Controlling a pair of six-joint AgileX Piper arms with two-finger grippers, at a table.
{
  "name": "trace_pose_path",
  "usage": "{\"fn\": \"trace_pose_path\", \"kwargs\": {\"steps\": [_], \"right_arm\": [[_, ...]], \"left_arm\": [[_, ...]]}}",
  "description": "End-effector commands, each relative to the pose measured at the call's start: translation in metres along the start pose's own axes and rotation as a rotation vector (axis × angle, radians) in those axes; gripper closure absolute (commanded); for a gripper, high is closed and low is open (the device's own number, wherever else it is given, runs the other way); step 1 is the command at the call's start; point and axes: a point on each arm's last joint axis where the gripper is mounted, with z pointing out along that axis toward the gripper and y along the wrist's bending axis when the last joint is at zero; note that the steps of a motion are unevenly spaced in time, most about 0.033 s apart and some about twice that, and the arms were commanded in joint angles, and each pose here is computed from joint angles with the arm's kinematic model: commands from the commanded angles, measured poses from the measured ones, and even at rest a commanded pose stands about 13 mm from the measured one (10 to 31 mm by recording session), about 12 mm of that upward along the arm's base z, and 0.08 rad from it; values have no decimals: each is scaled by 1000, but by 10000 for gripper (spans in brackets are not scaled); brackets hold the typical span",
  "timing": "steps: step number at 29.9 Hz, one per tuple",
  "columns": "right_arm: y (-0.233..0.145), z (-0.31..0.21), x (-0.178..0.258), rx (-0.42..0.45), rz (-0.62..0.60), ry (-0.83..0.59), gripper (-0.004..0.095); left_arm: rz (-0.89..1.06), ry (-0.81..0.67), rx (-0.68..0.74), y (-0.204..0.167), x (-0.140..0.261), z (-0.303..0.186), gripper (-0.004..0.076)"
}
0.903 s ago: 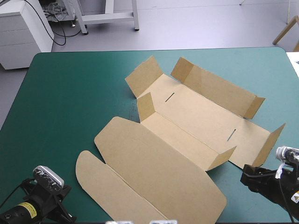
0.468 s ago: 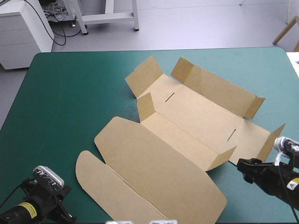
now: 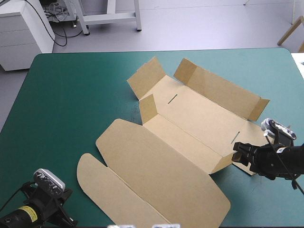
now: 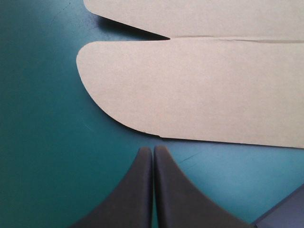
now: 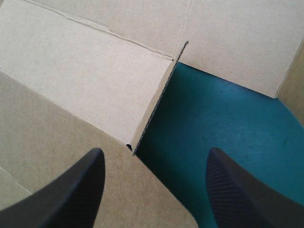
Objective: Fold the box
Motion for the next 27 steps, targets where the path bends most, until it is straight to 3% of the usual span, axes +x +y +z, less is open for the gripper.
{"fn": "trace_pose_path", "kwargs": {"steps": [1,9,27], "right_arm": [[3,6,-14,-25,8,6,332],[4,32,-34,-78,69,71,332],[8,78,-43,-32,121,259,332]], "left_arm": [[-15,-74,-3,1,-11,-6,734],[-15,-74,-3,1,-11,-6,734],[-15,-74,-3,1,-11,-6,734]]}}
